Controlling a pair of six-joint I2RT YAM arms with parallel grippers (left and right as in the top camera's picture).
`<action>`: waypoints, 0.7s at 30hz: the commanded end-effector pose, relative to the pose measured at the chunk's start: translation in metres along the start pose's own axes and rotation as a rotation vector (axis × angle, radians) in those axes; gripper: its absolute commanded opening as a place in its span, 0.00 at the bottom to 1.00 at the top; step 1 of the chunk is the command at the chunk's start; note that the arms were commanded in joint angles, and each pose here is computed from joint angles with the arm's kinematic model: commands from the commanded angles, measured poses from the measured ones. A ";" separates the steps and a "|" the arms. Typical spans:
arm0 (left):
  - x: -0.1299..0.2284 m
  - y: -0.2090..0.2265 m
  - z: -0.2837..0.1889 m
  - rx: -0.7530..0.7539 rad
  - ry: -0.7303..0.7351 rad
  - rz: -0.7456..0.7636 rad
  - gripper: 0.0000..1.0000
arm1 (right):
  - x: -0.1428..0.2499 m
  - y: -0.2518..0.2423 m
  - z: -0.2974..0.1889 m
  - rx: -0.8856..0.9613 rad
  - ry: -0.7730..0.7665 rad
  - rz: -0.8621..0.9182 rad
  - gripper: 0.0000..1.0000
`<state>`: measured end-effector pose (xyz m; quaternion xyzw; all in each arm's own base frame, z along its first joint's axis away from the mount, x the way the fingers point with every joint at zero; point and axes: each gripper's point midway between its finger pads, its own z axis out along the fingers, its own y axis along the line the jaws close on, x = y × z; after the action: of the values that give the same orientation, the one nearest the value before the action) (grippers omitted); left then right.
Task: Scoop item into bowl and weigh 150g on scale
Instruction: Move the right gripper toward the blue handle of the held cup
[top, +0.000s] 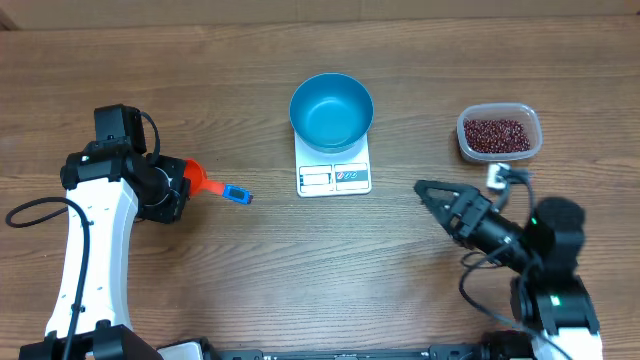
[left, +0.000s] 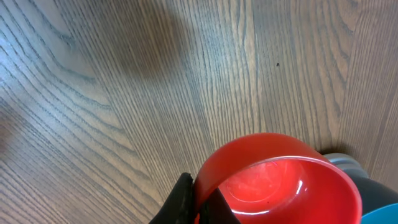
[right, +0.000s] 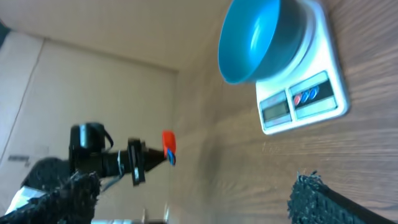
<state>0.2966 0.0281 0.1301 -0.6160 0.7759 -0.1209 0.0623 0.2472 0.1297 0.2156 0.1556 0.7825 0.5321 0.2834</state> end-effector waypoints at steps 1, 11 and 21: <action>0.001 -0.005 -0.007 0.023 -0.001 -0.002 0.04 | 0.021 0.014 0.014 -0.067 0.154 -0.029 1.00; 0.003 -0.001 -0.007 0.006 0.007 -0.005 0.04 | 0.056 0.018 0.053 -0.089 0.338 0.061 1.00; 0.012 0.012 -0.007 -0.044 0.050 0.025 0.04 | 0.076 0.032 0.075 -0.138 0.390 0.006 1.00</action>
<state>0.2788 0.0223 0.1270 -0.6176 0.7785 -0.1090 0.0252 0.2293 0.2314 0.1936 0.0390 0.7867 0.6031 0.1260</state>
